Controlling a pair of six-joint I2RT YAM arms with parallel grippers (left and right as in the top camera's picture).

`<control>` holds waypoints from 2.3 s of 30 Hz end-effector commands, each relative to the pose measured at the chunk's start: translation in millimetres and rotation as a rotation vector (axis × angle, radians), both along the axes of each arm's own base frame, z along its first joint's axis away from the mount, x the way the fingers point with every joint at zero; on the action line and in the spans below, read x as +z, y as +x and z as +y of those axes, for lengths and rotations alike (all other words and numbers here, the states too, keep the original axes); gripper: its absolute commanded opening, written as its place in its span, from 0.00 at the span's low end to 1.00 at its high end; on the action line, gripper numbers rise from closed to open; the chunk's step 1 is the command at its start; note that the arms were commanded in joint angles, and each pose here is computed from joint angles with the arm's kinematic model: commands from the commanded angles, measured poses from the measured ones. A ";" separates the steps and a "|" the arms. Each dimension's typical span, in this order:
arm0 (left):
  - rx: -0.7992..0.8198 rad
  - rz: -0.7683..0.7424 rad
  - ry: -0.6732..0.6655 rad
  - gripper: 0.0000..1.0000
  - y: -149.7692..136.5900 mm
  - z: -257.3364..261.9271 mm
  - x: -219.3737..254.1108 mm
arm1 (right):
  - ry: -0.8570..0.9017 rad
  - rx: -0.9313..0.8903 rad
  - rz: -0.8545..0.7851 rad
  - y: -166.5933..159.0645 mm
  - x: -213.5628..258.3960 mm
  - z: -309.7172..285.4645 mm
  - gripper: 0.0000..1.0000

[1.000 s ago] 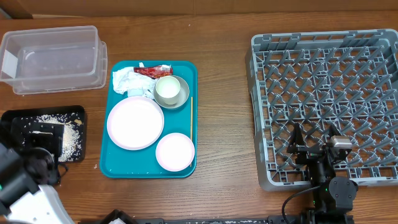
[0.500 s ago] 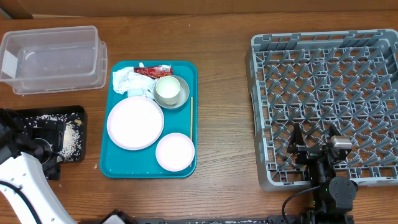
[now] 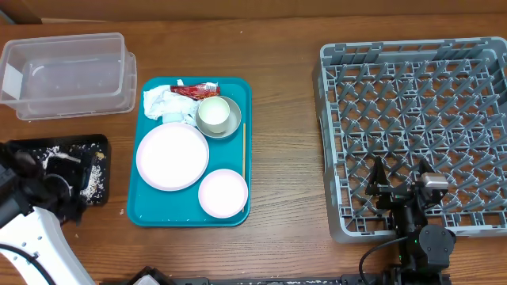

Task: Sort waste into correct bins and load items into the dishwasher
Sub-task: 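Reach the left gripper to the tissue and red wrapper and grasp, then carry the tissue and wrapper into the clear plastic bin and release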

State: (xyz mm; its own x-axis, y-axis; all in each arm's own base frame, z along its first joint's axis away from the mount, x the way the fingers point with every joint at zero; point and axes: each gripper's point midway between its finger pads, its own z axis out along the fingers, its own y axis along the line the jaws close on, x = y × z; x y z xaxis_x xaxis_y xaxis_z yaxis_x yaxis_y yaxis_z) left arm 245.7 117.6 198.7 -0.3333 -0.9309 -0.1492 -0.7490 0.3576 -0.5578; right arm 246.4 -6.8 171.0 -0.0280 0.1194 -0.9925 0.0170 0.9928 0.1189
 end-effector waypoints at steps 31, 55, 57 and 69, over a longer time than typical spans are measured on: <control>-0.421 0.183 0.358 1.00 243.8 -102.6 -55.0 | -0.015 -0.004 -0.007 -0.1 -0.8 -1.2 1.00; -0.405 0.339 0.179 0.99 259.1 -133.1 -184.3 | -0.015 -0.004 -0.007 0.0 -0.9 -1.2 1.00; -0.408 0.347 0.178 0.92 258.0 -134.3 -187.8 | -0.015 -0.004 -0.007 -0.1 -0.8 -1.1 1.00; -0.413 0.346 0.176 0.13 256.5 -136.6 -178.4 | -0.015 -0.004 -0.007 -0.1 -0.8 -1.2 1.00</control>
State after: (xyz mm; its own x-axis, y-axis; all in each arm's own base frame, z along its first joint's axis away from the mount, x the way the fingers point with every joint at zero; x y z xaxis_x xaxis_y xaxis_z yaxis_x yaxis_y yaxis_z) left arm 497.0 -16.4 15.4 -0.7195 -0.6865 -0.1047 -0.6613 0.7233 -0.1985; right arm 246.3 -6.7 171.1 -0.0273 0.1193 -0.9925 0.0165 0.9928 0.1189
